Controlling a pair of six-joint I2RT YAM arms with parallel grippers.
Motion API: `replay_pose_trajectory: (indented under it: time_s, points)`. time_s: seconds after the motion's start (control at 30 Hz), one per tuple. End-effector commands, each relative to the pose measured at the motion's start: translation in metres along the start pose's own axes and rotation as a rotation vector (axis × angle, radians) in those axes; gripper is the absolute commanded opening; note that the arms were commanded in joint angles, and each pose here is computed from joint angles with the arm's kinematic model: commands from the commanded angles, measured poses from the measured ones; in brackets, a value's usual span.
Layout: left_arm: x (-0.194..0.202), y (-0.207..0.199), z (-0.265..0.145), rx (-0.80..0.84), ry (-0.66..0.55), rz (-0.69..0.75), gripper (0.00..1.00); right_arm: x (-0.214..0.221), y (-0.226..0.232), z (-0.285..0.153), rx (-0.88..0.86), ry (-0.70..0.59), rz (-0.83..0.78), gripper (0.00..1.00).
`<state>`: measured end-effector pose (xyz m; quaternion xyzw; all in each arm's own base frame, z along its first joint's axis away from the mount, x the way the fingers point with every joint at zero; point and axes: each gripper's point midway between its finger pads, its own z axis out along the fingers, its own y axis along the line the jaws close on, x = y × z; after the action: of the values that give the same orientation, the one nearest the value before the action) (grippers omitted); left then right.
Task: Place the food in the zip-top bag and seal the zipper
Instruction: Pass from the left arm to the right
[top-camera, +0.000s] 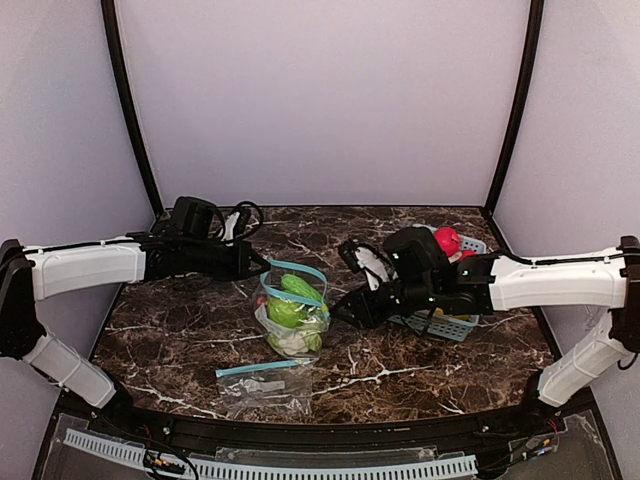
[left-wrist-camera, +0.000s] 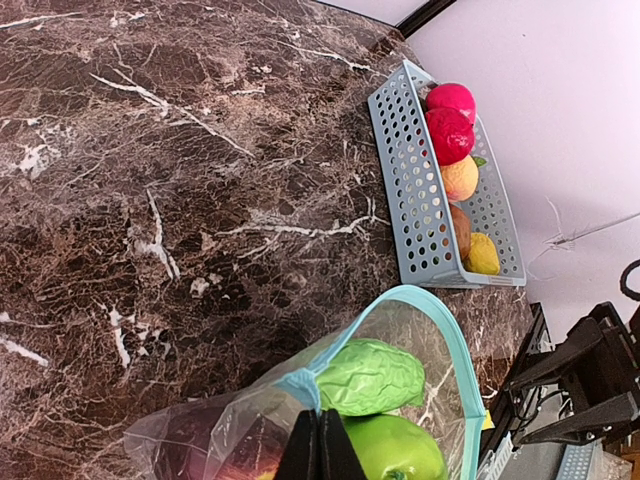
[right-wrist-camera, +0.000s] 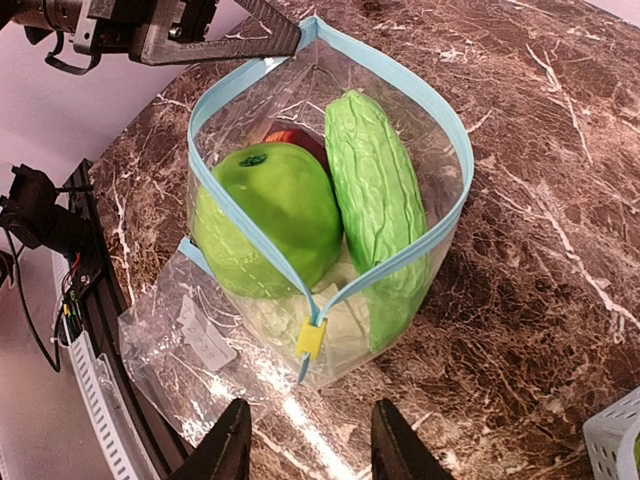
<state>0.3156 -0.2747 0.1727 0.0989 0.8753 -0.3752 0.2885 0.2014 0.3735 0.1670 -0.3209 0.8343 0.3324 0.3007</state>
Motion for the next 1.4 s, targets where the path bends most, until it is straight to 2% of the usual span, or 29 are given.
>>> replay_pose_trajectory:
  time_s: [0.0,0.5,0.7,0.87,1.03,1.2,1.33,1.37]
  points:
    - [-0.004,-0.004,-0.008,0.008,-0.024,0.007,0.01,-0.009,0.011,0.012,-0.011,-0.034,0.001,0.37]
    - [-0.003,-0.003,-0.009,0.007,-0.02,0.013,0.01,-0.007,0.011,0.03,0.002,-0.013,-0.013,0.16]
    - [-0.004,-0.003,-0.01,0.003,-0.022,0.016,0.01,-0.008,0.01,0.032,0.009,-0.013,-0.018,0.0]
    - [-0.009,-0.004,-0.02,-0.023,-0.053,0.049,0.01,-0.012,0.013,0.025,0.002,-0.028,-0.045,0.0]
    - [-0.01,-0.016,-0.042,-0.002,-0.085,0.135,0.01,-0.012,0.026,0.014,-0.06,-0.019,-0.171,0.0]
    - [0.013,-0.009,-0.058,-0.017,-0.07,0.159,0.01,-0.008,0.026,0.012,-0.066,-0.015,-0.264,0.0]
    - [0.035,0.003,-0.069,-0.052,-0.055,0.166,0.09,-0.006,0.026,0.018,-0.073,-0.006,-0.301,0.0]
    - [0.038,0.004,-0.074,-0.057,-0.058,0.175,0.17,-0.006,0.027,0.019,-0.078,-0.007,-0.306,0.0]
